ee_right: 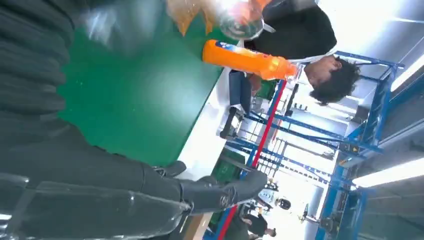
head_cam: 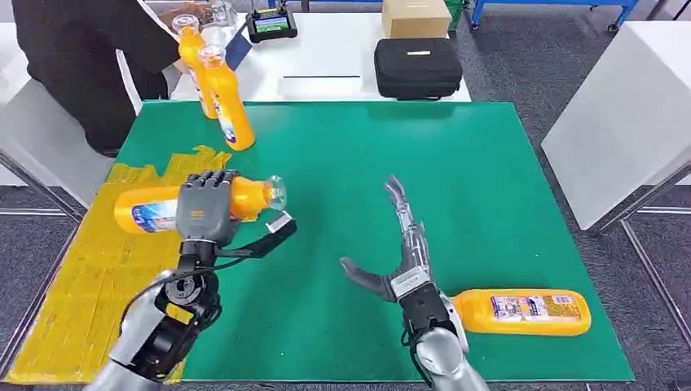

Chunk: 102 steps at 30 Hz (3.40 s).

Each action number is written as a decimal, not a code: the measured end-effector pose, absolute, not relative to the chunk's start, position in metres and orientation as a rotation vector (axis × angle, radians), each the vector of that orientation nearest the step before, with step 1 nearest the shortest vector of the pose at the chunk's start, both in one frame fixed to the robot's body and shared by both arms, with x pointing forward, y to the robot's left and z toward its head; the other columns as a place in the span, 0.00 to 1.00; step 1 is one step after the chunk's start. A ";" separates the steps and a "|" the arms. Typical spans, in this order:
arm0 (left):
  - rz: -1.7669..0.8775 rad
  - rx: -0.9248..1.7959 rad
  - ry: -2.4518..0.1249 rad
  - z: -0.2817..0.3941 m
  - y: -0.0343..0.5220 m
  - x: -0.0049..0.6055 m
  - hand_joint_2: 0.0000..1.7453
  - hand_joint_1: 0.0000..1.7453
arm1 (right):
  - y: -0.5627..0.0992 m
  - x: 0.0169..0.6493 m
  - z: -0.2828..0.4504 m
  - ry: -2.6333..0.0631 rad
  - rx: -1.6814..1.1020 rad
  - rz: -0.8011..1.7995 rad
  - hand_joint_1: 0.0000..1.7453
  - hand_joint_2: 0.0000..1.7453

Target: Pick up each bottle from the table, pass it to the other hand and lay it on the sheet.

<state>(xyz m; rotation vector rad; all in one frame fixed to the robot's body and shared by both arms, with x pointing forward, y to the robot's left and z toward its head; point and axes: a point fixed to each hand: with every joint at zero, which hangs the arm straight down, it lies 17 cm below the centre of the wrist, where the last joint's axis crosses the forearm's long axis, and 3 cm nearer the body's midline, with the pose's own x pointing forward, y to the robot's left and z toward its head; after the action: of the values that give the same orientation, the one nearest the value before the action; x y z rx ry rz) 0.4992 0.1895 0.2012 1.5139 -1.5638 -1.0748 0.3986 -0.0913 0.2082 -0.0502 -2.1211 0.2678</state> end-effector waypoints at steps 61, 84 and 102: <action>-0.676 1.161 -1.737 0.195 0.222 0.519 0.00 0.00 | -0.122 0.376 0.196 -2.080 -0.295 0.354 0.00 1.00; -0.306 0.181 -2.125 0.247 0.147 0.464 1.00 0.00 | -0.260 0.322 0.061 -1.426 -0.620 1.365 0.00 1.00; -0.292 0.164 -2.107 0.231 0.145 0.454 1.00 0.00 | -0.392 0.325 0.057 -1.170 -0.875 1.315 0.00 1.00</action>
<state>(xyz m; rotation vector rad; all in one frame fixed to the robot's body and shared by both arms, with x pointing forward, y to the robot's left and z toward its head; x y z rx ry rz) 0.4536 0.1452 0.2307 0.1642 -2.1073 -0.2916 0.3253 -0.3915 0.0569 -0.8747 -1.1699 1.3151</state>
